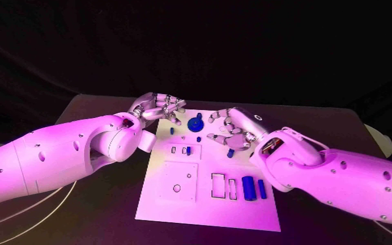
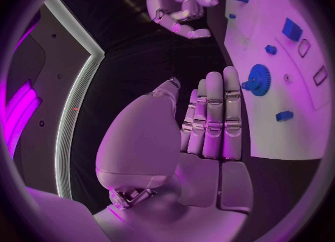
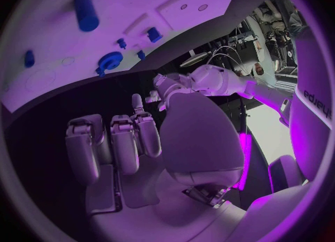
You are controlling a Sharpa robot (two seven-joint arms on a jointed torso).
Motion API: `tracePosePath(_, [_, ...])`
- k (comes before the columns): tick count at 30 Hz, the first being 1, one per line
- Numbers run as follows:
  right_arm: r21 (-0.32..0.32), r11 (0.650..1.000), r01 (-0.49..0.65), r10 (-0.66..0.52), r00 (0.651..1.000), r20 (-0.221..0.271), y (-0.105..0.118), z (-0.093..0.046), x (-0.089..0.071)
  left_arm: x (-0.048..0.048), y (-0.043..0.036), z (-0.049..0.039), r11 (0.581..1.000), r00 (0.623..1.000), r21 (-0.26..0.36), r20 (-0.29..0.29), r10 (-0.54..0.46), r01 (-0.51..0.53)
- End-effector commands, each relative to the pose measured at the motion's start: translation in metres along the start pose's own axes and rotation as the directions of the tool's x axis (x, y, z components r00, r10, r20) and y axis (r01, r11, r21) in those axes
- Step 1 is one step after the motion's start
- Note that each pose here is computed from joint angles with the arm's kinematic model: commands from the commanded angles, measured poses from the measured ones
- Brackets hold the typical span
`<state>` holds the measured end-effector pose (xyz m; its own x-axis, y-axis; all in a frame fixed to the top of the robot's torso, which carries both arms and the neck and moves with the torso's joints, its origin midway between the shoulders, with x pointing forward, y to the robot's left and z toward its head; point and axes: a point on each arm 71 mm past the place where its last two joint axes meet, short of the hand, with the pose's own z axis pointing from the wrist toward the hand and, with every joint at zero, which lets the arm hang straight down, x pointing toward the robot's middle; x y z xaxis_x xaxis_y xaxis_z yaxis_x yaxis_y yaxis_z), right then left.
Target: Assemble the parts on the task board
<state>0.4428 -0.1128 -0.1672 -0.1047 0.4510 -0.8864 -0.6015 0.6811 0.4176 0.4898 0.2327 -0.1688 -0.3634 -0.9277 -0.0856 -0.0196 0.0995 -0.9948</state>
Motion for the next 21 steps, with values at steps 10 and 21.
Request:
tracePosePath(10, [0.128, 0.964, -0.234, 0.232, 0.972, 0.029, -0.049, -0.031, -0.063, 0.0127, 0.0075, 0.0032, 0.767, 0.792, -0.249, -0.36, 0.493, -0.591])
tracePosePath(21, [0.213, 0.948, -0.237, 0.232, 0.972, 0.047, -0.07, -0.044, -0.076, 0.0362, 0.0005, 0.0179, 0.515, 0.584, -0.286, -0.498, 0.641, -0.808])
